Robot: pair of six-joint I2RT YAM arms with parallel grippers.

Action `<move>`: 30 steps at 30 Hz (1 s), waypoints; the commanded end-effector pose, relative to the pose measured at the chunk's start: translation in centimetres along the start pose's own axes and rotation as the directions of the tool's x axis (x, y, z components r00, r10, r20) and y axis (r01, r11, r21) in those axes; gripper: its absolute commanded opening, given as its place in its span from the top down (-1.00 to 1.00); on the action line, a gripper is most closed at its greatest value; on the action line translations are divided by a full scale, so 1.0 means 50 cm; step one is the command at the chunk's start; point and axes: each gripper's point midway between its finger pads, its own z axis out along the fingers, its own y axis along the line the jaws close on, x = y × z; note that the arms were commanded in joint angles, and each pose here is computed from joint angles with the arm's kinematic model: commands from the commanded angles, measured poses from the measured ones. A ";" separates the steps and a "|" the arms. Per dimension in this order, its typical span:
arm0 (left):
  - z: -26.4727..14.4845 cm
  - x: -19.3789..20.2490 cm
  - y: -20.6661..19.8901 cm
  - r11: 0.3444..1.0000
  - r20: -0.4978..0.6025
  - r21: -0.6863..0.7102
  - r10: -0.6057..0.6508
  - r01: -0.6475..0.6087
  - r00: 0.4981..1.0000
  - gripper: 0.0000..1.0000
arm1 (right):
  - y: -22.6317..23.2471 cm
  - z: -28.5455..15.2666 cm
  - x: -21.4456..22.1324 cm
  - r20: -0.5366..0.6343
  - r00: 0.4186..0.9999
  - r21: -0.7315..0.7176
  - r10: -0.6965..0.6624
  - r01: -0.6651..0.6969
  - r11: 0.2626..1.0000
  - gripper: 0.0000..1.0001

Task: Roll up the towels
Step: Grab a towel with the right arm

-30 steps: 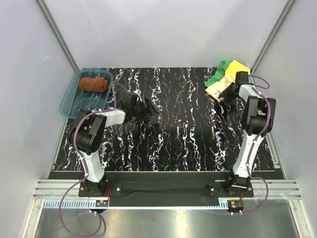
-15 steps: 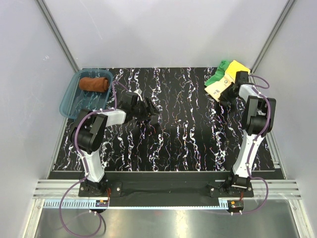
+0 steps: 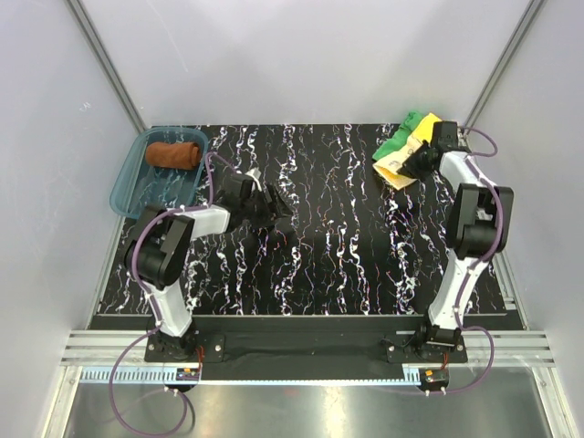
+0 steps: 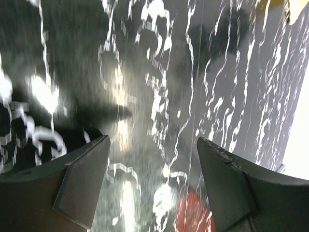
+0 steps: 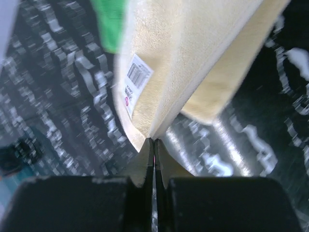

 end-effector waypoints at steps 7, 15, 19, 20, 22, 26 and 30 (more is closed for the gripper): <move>-0.088 0.040 -0.025 0.998 0.017 -0.006 0.060 -0.060 0.998 -0.62 | 0.352 -0.333 0.005 0.224 0.958 -0.316 -0.176 0.243 0.917 1.00; -0.203 0.016 -0.065 0.996 0.107 -0.027 0.083 -0.081 0.991 -0.64 | 0.638 -0.485 0.055 0.290 0.902 -0.563 -0.319 0.430 0.705 1.00; -0.264 0.016 -0.065 0.995 0.160 -0.057 0.094 -0.086 0.983 -0.64 | 0.713 -0.623 0.053 0.388 0.876 -0.686 -0.286 0.482 0.545 1.00; -0.278 0.020 -0.054 0.993 0.164 -0.088 0.091 -0.078 0.982 -0.65 | 0.719 -0.687 0.065 0.417 0.863 -0.714 -0.287 0.506 0.484 1.00; -0.324 0.012 -0.067 0.993 0.215 -0.087 0.103 -0.086 0.971 -0.66 | 0.670 -0.615 0.103 0.319 0.888 -0.698 -0.331 0.456 0.552 1.00; -0.417 0.008 -0.046 0.979 0.298 -0.178 0.151 -0.101 0.942 -0.71 | 0.533 -0.595 0.163 0.346 0.888 -0.646 -0.303 0.459 0.610 1.00; -0.451 0.013 -0.030 0.974 0.343 -0.199 0.174 -0.110 0.923 -0.89 | 0.376 -0.593 0.265 0.285 0.907 -0.628 -0.309 0.420 0.655 1.00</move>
